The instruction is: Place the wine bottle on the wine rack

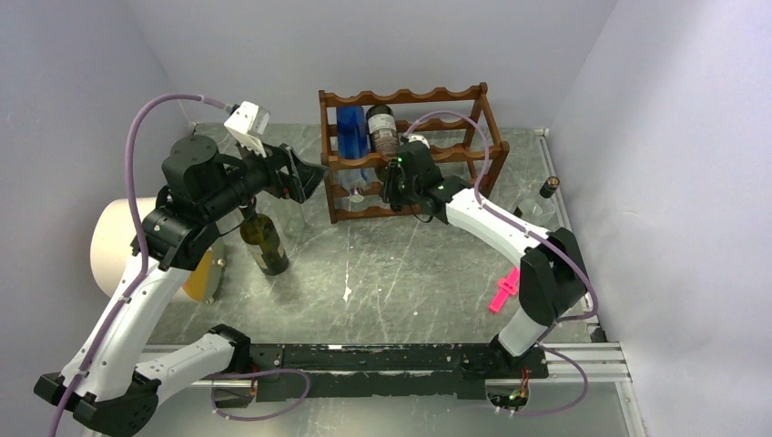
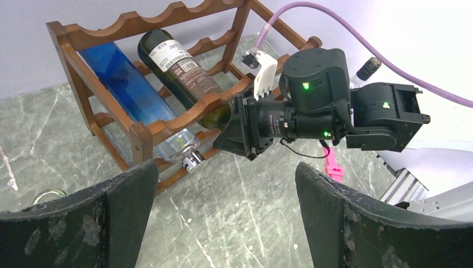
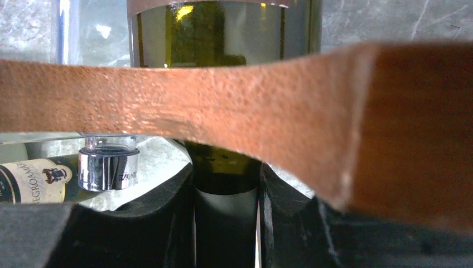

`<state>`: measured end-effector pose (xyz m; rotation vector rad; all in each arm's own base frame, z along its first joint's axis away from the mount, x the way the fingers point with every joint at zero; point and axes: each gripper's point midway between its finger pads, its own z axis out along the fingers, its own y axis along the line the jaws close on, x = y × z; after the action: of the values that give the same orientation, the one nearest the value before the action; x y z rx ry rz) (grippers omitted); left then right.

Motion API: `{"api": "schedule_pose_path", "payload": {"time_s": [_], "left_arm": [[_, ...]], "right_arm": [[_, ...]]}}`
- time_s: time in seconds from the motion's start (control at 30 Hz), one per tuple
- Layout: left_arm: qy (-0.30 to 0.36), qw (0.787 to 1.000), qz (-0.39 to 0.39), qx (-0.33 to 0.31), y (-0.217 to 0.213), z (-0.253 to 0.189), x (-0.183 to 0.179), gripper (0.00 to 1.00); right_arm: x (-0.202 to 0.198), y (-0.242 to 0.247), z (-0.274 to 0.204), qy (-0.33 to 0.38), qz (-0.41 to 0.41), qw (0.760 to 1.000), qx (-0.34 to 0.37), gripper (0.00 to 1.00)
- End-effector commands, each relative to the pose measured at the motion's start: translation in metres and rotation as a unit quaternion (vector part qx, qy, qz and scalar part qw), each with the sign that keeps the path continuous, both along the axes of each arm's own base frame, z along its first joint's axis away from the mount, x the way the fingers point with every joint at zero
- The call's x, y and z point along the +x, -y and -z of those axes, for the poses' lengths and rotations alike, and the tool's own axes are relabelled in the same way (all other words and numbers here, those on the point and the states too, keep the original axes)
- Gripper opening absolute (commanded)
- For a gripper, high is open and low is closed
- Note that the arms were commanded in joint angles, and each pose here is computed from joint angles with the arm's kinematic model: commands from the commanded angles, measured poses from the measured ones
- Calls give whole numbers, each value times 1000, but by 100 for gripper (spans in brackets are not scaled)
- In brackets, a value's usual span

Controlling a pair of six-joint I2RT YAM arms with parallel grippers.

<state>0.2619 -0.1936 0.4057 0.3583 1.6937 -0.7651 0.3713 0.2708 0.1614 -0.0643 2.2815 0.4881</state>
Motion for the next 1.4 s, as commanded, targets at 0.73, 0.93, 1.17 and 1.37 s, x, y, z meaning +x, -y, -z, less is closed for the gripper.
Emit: {"api": "schedule_pose_path", "payload": {"time_s": [0.73,0.93,1.17,1.37], "left_arm": [[-3,1000,17,5,3,5,-7,96],[-3,1000,16,4,1,4,-9,96],[-5,1000,16,4,1,5,-10,96],[-7,1000,16,4,1,6,-10,96]], "right_arm": [[40,-12,-36,52,34,997,49,0],[50,-12,-29,51,39,998,28,4],[58,-9,-29,82,35,996,12,19],[61,-6,-29,92,38,995,-3,27]]}}
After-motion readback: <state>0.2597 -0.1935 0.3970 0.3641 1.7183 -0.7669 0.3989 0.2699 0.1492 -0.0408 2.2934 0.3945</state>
